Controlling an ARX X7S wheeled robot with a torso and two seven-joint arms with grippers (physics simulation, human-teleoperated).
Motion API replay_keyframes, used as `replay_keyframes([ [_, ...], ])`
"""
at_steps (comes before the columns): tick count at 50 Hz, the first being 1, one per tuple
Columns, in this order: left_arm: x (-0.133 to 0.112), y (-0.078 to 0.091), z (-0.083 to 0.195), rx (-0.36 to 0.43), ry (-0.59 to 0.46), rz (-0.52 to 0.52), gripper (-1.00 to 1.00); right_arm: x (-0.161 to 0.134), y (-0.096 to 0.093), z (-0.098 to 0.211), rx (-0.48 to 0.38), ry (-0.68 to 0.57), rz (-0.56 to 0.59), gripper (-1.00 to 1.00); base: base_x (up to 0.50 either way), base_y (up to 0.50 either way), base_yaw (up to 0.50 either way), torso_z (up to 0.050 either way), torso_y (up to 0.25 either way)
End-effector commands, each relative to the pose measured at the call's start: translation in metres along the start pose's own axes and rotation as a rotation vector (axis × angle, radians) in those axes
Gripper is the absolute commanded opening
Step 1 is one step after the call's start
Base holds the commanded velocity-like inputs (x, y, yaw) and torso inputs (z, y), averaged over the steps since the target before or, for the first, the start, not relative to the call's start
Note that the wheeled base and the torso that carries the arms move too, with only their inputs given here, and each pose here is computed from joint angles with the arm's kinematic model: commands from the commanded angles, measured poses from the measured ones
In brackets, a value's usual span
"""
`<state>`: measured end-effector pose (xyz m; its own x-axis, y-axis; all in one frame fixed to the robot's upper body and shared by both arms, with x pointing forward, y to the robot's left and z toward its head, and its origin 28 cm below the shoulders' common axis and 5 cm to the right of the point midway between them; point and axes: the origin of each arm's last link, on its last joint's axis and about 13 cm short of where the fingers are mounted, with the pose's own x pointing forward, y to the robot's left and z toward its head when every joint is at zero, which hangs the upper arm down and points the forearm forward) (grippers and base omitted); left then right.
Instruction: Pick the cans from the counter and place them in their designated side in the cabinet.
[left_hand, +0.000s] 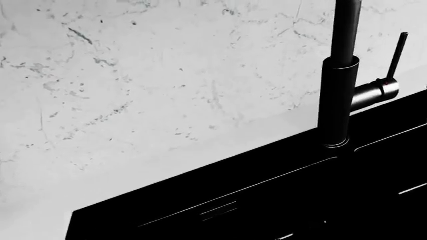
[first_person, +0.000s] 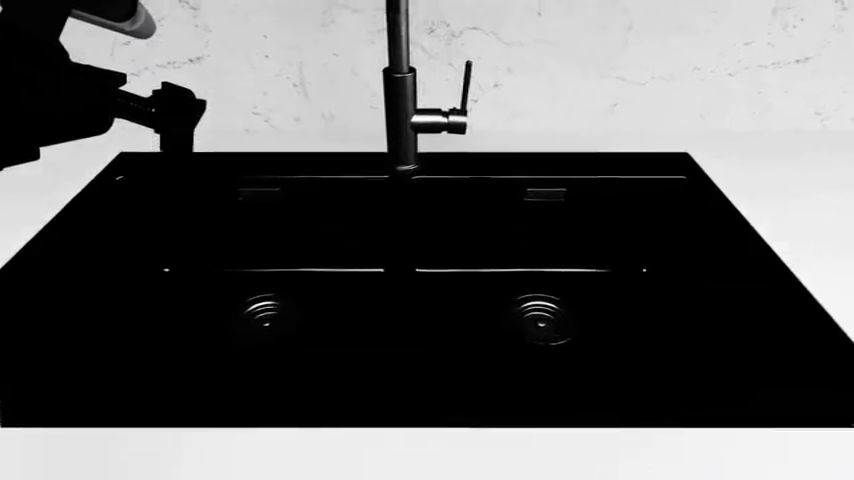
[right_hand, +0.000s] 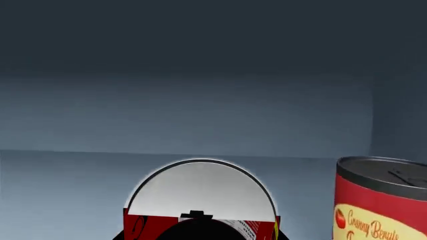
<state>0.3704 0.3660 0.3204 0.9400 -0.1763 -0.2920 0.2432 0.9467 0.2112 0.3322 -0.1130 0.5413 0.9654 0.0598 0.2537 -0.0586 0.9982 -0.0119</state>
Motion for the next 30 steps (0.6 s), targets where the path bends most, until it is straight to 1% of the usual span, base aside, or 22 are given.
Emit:
replay_keyframes([
  [1, -0.0001, -0.0005, -0.0015, 0.001, 0.003, 0.001, 1.0, 0.0018, -0.0011, -0.0045, -0.017, 0.017, 0.0, -1.0, 0.27, 0.0, 0.0, 0.0, 0.0],
  [4, -0.0003, -0.001, -0.0013, 0.002, 0.002, 0.0, 1.0, 0.0018, -0.0011, -0.0045, -0.017, 0.017, 0.0, -1.0, 0.27, 0.0, 0.0, 0.0, 0.0],
  [28, -0.0002, -0.0014, -0.001, 0.006, 0.004, 0.006, 1.0, 0.0018, -0.0011, -0.0045, -0.017, 0.017, 0.0, -1.0, 0.0, 0.0, 0.0, 0.0, 0.0],
  [29, -0.0001, -0.0014, -0.001, 0.006, 0.004, 0.006, 1.0, 0.0018, -0.0011, -0.0045, -0.017, 0.017, 0.0, 1.0, 0.0, 0.0, 0.0, 0.0, 0.0],
  [30, 0.0, -0.0014, -0.0011, 0.006, 0.004, 0.007, 1.0, 0.0018, -0.0011, -0.0045, -0.017, 0.017, 0.0, 1.0, 0.0, 0.0, 0.0, 0.0, 0.0],
])
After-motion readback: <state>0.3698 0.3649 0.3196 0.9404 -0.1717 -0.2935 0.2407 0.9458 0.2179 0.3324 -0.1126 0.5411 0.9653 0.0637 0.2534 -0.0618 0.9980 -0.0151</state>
